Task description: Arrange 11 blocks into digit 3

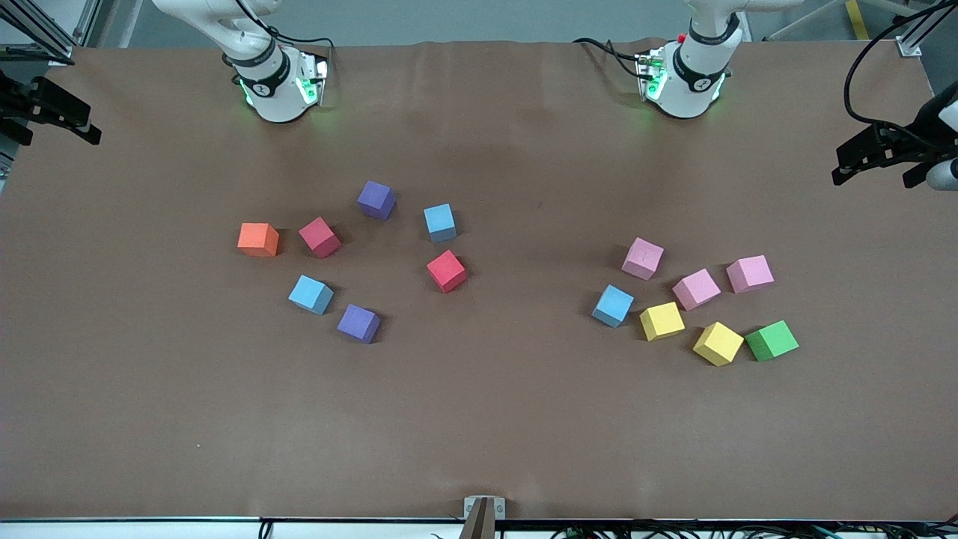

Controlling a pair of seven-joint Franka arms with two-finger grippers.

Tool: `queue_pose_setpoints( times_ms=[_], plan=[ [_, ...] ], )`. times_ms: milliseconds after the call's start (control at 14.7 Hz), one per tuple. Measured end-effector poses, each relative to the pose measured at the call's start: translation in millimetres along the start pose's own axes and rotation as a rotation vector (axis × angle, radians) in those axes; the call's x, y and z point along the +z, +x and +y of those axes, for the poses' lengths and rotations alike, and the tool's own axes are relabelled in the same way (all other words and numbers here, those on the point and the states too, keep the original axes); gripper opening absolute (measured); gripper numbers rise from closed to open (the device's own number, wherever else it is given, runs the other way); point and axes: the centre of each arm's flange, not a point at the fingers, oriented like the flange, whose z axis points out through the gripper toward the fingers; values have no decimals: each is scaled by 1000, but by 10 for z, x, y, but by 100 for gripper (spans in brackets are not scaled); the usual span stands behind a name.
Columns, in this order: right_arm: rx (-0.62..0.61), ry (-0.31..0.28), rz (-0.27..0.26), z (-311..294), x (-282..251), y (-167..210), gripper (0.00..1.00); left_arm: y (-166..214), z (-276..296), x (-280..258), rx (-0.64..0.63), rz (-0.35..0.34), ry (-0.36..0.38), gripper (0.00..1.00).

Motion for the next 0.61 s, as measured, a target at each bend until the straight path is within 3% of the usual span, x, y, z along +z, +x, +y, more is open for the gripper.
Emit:
queue_pose_setpoints(
  times_ms=[612],
  plan=[
    [-19,-1,0,-21,0,0,100,-26,-73,46,-20,-27,-1,100]
  ],
)
